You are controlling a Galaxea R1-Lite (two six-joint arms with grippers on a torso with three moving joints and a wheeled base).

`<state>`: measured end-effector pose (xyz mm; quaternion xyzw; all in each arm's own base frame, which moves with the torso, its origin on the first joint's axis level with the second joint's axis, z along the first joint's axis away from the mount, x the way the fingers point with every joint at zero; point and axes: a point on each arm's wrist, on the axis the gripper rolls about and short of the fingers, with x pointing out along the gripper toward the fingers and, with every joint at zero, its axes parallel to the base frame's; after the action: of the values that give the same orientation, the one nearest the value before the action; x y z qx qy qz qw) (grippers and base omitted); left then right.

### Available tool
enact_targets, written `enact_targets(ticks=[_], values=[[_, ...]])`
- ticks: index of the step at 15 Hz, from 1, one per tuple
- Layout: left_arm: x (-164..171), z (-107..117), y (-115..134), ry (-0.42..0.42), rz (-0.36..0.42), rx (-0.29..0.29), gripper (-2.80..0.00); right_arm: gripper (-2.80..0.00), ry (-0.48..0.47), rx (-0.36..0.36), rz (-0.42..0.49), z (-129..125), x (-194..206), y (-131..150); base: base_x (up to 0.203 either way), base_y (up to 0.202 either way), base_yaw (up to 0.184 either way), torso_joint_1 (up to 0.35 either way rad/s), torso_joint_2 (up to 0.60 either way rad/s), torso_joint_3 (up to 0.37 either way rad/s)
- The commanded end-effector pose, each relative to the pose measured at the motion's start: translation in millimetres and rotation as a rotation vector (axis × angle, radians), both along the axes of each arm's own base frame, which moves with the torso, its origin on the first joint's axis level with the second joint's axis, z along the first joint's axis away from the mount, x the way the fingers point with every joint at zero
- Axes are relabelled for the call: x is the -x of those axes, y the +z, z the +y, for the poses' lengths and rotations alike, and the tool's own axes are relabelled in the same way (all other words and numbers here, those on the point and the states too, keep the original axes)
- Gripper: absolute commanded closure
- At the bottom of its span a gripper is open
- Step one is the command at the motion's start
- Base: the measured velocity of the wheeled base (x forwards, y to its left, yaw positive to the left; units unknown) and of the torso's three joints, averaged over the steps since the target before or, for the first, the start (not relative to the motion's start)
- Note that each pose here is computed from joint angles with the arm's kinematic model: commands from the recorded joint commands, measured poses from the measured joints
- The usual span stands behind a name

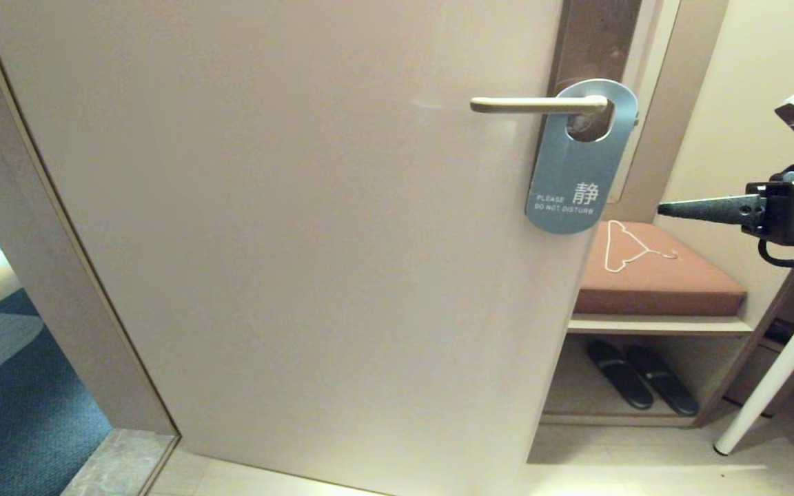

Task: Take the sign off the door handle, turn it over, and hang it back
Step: Take down the sign

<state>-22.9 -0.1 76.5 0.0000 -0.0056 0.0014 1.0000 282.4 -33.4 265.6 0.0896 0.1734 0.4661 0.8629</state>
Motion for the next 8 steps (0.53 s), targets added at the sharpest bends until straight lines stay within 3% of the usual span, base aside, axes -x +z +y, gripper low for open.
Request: enact_targets(ticks=[1, 2, 3, 8], values=[[-0.1, 0.0, 0.1, 0.0, 0.0, 0.0, 0.0, 0.0, 0.006, -0.005, 0.017, -2.5, -13.3, -6.8, 0.0, 0.0, 0.0, 0.0, 0.0, 0.0], [-0.1, 0.0, 0.1, 0.0, 0.0, 0.0, 0.0, 0.0, 0.006, -0.004, 0.012, -3.4, -17.8, -5.9, 0.0, 0.0, 0.0, 0.0, 0.0, 0.0], [-0.1, 0.0, 0.1, 0.0, 0.0, 0.0, 0.0, -2.8, 0.008, -0.003, 0.006, -3.7, -21.5, -4.8, 0.0, 0.0, 0.0, 0.0, 0.0, 0.0], [-0.1, 0.0, 0.1, 0.0, 0.0, 0.0, 0.0, -2.8, 0.023, 0.037, -0.045, -4.6, -24.0, -10.0, 0.0, 0.0, 0.0, 0.0, 0.0, 0.0]])
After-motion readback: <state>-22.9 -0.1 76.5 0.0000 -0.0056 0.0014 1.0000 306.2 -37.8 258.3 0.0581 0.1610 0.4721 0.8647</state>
